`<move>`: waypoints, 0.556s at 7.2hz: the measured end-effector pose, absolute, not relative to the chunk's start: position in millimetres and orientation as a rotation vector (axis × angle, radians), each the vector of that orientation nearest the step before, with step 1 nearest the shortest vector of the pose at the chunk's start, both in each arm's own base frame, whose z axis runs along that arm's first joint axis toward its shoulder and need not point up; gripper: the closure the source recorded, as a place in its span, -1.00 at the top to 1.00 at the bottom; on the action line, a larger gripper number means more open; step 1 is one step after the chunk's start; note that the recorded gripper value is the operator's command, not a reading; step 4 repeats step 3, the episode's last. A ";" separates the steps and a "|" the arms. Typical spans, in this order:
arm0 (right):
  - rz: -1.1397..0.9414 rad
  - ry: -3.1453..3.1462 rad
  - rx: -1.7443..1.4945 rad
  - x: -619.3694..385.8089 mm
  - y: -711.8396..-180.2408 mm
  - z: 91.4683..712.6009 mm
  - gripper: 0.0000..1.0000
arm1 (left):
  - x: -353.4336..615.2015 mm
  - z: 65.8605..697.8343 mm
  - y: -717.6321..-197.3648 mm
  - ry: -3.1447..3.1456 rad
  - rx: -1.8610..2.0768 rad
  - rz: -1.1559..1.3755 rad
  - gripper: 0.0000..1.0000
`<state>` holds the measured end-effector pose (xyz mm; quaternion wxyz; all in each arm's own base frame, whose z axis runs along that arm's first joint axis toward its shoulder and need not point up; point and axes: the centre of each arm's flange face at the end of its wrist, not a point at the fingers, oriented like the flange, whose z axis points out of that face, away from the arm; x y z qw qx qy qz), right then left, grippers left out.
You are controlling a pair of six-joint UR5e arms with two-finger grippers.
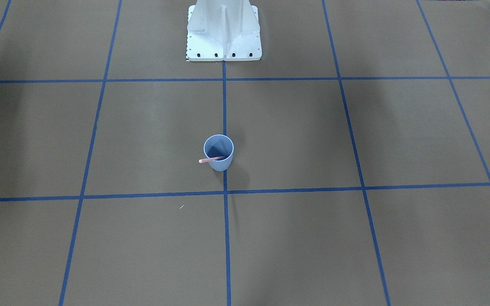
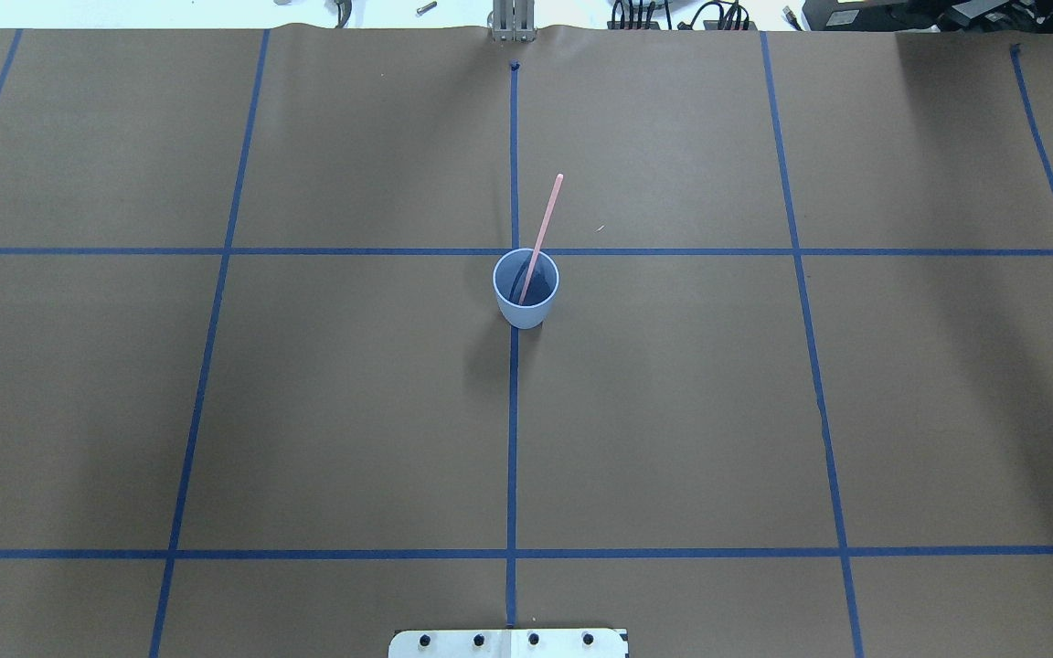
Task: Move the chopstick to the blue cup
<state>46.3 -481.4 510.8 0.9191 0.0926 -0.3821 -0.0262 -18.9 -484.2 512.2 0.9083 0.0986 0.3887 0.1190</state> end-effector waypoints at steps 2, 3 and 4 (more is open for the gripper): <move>-0.057 -0.786 0.198 46.1 -484.6 506.9 1.00 | -18.9 514.6 -484.6 0.801 0.215 0.251 0.97; -0.059 -0.786 0.203 45.8 -486.7 504.2 1.00 | -19.0 517.3 -484.1 0.801 0.222 0.254 0.97; -0.059 -0.786 0.203 45.8 -486.7 504.2 1.00 | -19.0 517.3 -484.1 0.801 0.222 0.254 0.97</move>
